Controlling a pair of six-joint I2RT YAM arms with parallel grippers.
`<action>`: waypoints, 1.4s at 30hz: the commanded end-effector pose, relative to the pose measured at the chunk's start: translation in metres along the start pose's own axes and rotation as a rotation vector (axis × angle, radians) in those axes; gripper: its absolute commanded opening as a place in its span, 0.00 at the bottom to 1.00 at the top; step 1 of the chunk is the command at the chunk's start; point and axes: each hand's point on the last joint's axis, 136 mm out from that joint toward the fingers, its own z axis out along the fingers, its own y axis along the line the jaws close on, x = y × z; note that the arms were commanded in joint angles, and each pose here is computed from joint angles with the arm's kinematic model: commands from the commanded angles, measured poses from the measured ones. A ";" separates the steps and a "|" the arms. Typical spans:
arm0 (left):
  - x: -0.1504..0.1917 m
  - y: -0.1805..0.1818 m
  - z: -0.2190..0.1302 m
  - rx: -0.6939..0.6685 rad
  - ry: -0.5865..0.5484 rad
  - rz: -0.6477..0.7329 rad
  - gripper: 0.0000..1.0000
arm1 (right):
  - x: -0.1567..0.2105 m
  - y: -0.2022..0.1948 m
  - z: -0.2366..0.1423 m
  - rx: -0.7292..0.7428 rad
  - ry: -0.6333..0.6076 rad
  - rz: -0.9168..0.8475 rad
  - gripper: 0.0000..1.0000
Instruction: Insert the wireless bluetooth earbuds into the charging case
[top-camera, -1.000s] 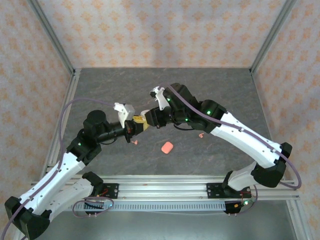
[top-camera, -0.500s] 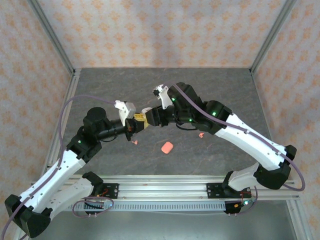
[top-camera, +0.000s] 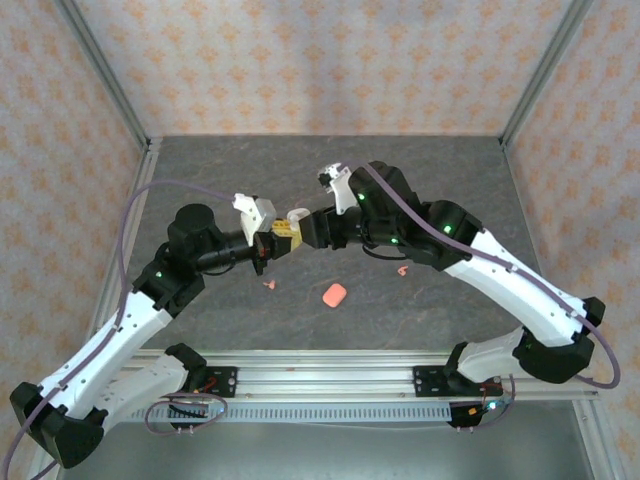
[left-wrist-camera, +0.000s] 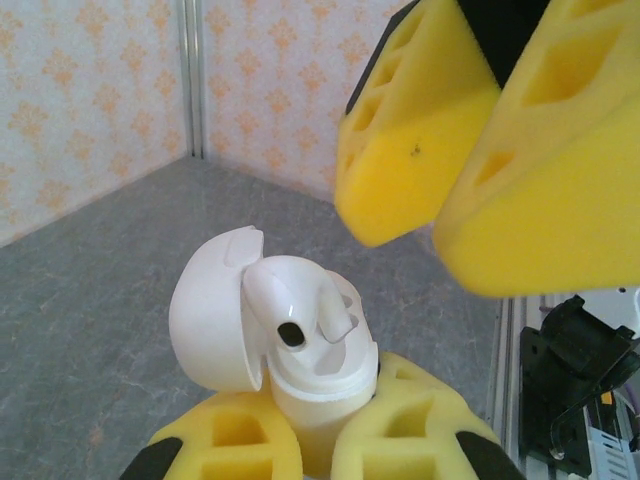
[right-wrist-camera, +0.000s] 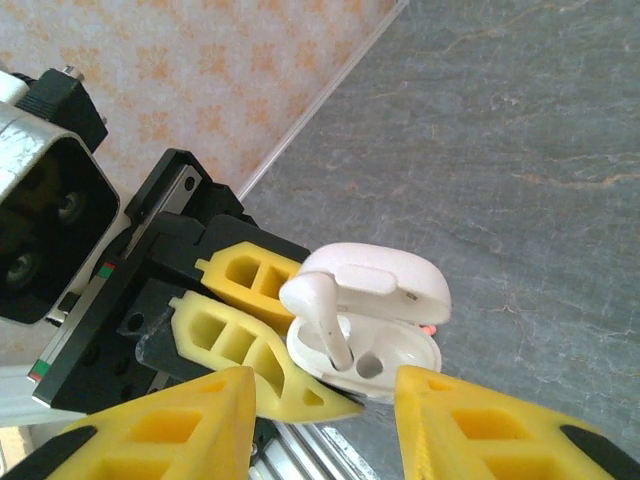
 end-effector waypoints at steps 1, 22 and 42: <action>-0.008 -0.005 -0.004 0.007 0.040 0.091 0.00 | -0.019 -0.001 -0.030 0.020 -0.092 0.020 0.42; -0.007 -0.004 0.001 0.024 0.071 0.210 0.00 | -0.014 0.003 -0.008 0.038 0.055 -0.018 0.40; -0.008 -0.006 -0.001 0.026 0.046 0.216 0.00 | -0.005 -0.005 0.013 0.073 0.110 -0.034 0.27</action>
